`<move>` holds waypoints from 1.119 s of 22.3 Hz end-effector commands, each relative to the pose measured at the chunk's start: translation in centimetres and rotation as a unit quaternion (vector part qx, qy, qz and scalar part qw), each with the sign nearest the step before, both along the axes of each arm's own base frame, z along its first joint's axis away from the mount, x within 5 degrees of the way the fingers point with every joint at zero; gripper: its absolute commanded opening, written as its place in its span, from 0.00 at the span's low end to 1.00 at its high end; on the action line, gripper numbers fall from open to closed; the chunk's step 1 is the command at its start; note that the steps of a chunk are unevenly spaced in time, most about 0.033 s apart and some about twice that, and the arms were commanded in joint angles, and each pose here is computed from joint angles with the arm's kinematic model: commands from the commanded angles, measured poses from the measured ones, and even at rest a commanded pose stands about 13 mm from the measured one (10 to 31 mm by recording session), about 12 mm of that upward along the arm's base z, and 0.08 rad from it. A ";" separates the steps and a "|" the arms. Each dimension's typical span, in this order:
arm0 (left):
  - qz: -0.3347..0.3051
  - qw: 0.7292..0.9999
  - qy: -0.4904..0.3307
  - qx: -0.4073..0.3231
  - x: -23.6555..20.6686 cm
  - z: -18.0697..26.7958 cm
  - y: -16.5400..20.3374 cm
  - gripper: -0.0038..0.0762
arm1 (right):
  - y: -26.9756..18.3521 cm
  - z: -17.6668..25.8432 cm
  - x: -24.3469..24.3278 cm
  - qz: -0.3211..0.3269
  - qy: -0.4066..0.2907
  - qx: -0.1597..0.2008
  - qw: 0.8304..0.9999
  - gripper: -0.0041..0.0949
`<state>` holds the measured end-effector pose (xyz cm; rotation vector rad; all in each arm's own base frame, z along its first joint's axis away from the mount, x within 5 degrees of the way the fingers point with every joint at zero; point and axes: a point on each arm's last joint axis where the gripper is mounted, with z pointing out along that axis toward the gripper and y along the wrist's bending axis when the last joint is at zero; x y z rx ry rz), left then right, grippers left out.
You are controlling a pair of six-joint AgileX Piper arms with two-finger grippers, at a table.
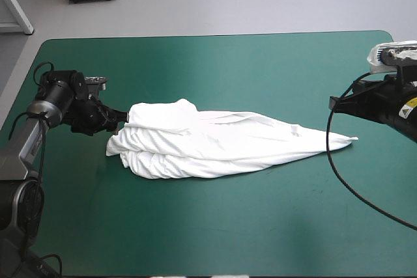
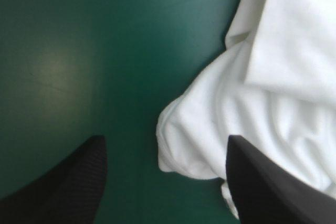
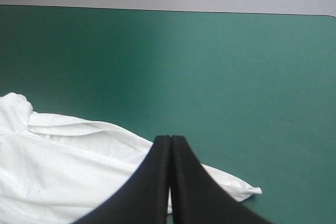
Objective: Fold the cloth
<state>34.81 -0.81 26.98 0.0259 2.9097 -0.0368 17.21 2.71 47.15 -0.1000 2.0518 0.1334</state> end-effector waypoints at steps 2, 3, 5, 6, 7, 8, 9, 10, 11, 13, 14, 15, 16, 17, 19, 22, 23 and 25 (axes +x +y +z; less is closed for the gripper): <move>0.012 0.999 -0.033 -0.023 -0.4 0.1 -0.3 0.64 | -0.1 1.6 -0.5 0.001 -0.050 0.004 0.999 0.03; 0.013 0.999 -0.035 -0.020 -0.5 -0.9 -0.3 0.64 | -0.1 1.6 -0.5 0.001 -0.050 0.004 0.999 0.03; 0.015 0.999 -0.041 -0.020 -0.4 -2.5 -0.3 0.64 | -0.1 1.6 -0.5 0.001 -0.050 0.004 0.999 0.03; 0.017 0.999 -0.019 -0.023 -0.4 -3.8 -0.3 0.64 | -0.1 1.6 -0.5 0.001 -0.050 0.004 0.999 0.03; 0.018 0.999 -0.005 -0.025 -0.4 -4.5 -0.4 0.64 | -0.1 1.6 -0.5 0.001 -0.050 0.004 0.999 0.03; 0.021 0.999 0.016 -0.029 -0.2 -5.6 -0.4 0.64 | -0.1 1.6 -0.5 0.001 -0.050 0.004 0.999 0.03; 0.021 0.999 0.021 -0.029 -0.2 -5.9 -0.4 0.63 | -0.1 1.6 -0.5 0.001 -0.050 0.004 0.999 0.03; 0.026 0.999 0.023 -0.038 0.0 -6.3 -0.6 0.52 | -0.1 1.6 -0.5 0.001 -0.049 0.004 0.999 0.03; 0.026 0.999 0.024 -0.038 0.0 -6.4 -0.6 0.43 | -0.1 1.6 -0.5 0.001 -0.049 0.004 0.999 0.03; 0.019 0.999 0.024 -0.033 0.0 -6.4 -0.5 0.03 | -0.2 1.0 -0.2 -0.014 -0.017 0.013 1.000 0.03; 0.018 0.999 0.024 -0.032 0.0 -6.4 -0.5 0.05 | -0.4 0.0 0.3 -0.031 0.026 0.002 0.999 0.03; 0.018 0.999 0.023 -0.032 0.0 -6.4 -0.5 0.04 | -0.6 -0.6 0.7 -0.042 0.052 -0.009 0.998 0.03; 0.019 0.999 0.019 -0.033 0.1 -6.3 -0.5 0.04 | -0.9 -1.4 1.5 -0.062 0.088 -0.027 0.994 0.03; 0.020 0.999 0.016 -0.033 0.1 -6.3 -0.5 0.04 | -1.3 -2.3 2.5 -0.082 0.120 -0.040 0.989 0.05; 0.020 0.999 0.016 -0.033 0.1 -6.3 -0.5 0.04 | -1.5 -3.5 4.1 -0.095 0.158 -0.039 0.982 0.12; 0.021 0.999 0.020 -0.037 0.1 -6.3 -0.6 0.04 | -2.4 -6.0 6.8 -0.122 0.228 0.002 0.966 0.27; 0.022 0.999 0.020 -0.038 0.1 -6.3 -0.6 0.04 | -3.0 -7.3 8.0 -0.131 0.262 0.010 0.956 0.36; 0.022 0.999 0.020 -0.038 0.1 -6.3 -0.6 0.04 | -3.6 -8.6 9.2 -0.133 0.290 0.012 0.948 0.49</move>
